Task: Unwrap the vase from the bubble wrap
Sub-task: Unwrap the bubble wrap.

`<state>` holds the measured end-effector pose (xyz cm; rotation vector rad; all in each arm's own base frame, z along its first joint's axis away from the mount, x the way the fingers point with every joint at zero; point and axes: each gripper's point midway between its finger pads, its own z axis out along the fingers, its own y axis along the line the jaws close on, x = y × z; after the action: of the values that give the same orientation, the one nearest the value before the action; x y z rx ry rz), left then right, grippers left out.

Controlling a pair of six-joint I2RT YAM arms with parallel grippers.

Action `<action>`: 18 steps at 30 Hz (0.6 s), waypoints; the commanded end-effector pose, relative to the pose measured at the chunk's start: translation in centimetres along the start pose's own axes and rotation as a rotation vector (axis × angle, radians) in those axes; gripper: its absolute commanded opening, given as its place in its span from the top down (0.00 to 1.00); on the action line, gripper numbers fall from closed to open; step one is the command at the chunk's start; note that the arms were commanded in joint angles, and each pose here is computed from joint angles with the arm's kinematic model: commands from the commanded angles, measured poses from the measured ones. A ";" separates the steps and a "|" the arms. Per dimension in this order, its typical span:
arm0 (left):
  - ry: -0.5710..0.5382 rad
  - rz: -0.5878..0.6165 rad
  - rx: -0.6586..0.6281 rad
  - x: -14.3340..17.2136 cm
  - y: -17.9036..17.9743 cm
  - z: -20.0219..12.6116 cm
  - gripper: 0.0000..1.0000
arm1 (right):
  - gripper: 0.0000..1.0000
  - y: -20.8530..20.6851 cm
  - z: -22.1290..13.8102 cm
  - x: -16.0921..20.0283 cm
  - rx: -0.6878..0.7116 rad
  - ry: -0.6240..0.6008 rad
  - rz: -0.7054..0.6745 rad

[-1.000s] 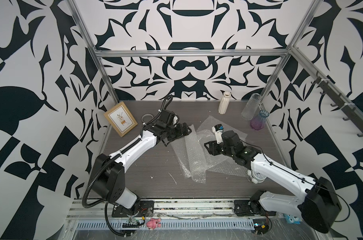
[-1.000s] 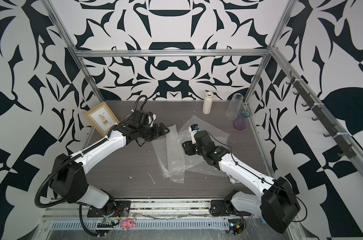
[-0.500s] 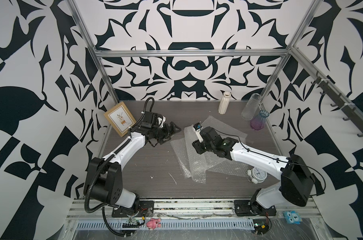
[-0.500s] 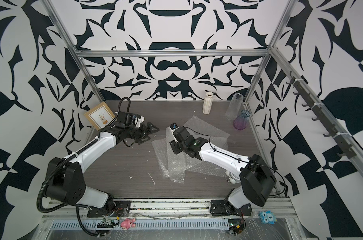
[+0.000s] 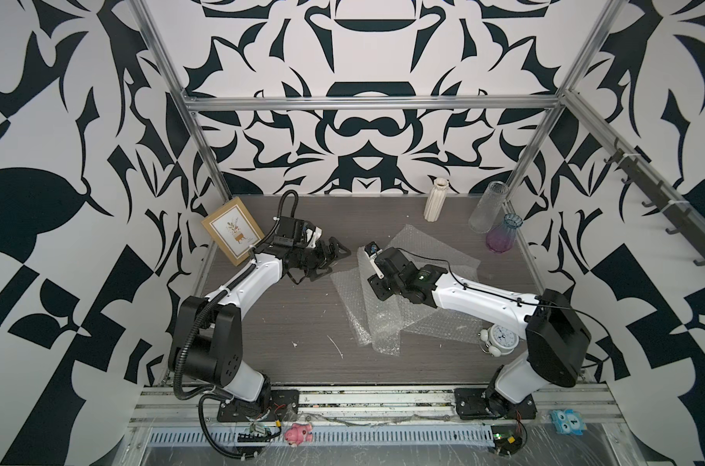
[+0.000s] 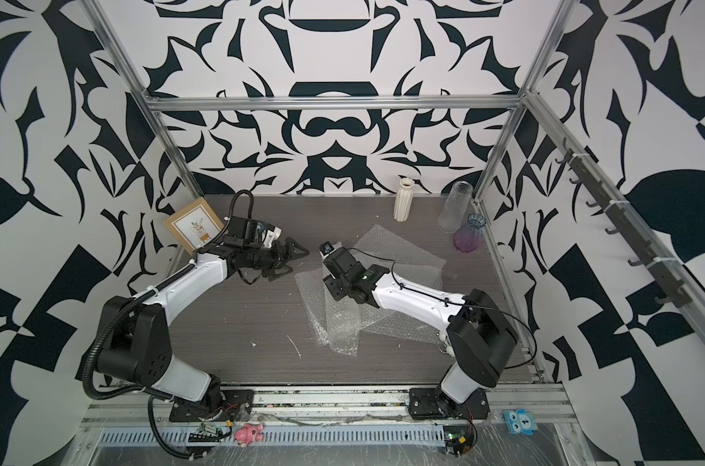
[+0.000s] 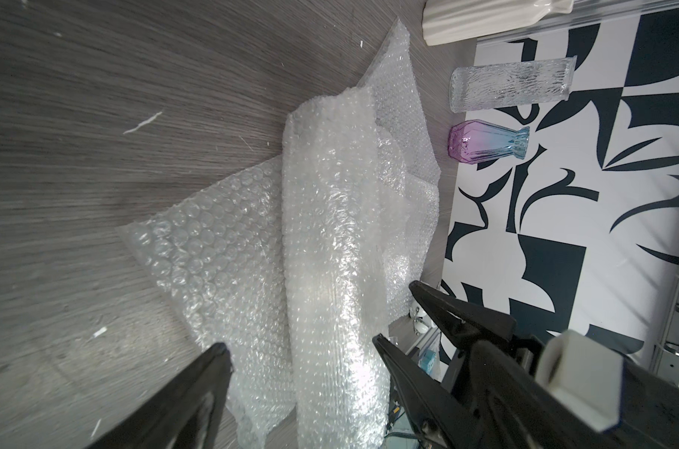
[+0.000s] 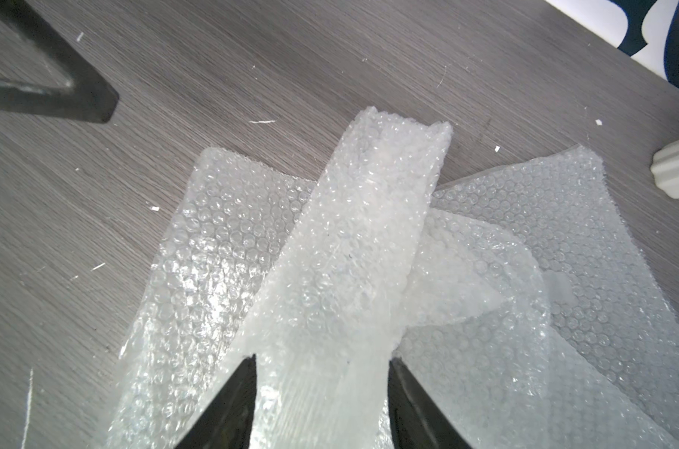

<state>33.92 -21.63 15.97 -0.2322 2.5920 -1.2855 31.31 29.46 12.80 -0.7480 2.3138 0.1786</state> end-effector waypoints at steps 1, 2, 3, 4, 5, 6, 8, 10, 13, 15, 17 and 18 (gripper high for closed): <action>-0.001 -0.009 -0.009 0.2 0.5 0.0 0.00 | 0.44 -0.3 -0.9 -2.1 0.027 -0.042 -0.008; -0.003 -0.014 -0.017 0.3 0.8 -0.1 0.00 | 0.44 -0.3 -0.9 -2.1 0.027 -0.041 -0.010; -0.003 -0.016 -0.022 0.4 0.9 0.0 0.00 | 0.44 -0.3 -0.8 -2.1 0.030 -0.037 -0.011; -0.007 -0.019 -0.028 0.5 1.1 -0.1 0.00 | 0.45 -0.2 -0.8 -2.0 0.029 -0.032 -0.015; -0.006 -0.021 -0.031 0.6 1.3 -0.1 0.00 | 0.45 -0.3 -0.7 -2.2 0.033 -0.029 -0.018; -0.004 -0.021 -0.032 0.7 1.4 -0.1 0.00 | 0.45 -0.2 -0.7 -2.2 0.037 -0.024 -0.024; 0.000 -0.022 -0.032 0.9 1.5 -0.1 0.00 | 0.46 -0.2 -0.5 -2.3 0.044 -0.016 -0.032; 0.004 -0.023 -0.028 1.0 1.6 -0.1 0.00 | 0.46 -0.4 -0.2 -2.3 0.066 -0.002 -0.037; 0.005 -0.022 -0.025 1.1 1.5 0.0 0.00 | 0.48 -0.9 0.3 -2.2 0.113 0.023 -0.049; 0.007 -0.018 -0.021 1.1 1.5 0.0 0.00 | 0.49 -1.1 0.8 -2.2 0.125 0.034 -0.054; 0.006 -0.012 -0.020 1.1 1.4 0.0 0.00 | 0.49 -1.0 1.5 -2.1 0.133 0.052 -0.066; 0.008 -0.014 -0.021 1.1 1.5 0.0 0.00 | 0.50 -1.1 1.7 -2.2 0.142 0.054 -0.070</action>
<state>33.00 -21.16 14.00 -0.2717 2.6377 -1.2596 33.42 30.14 11.86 -0.7733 2.3446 0.0174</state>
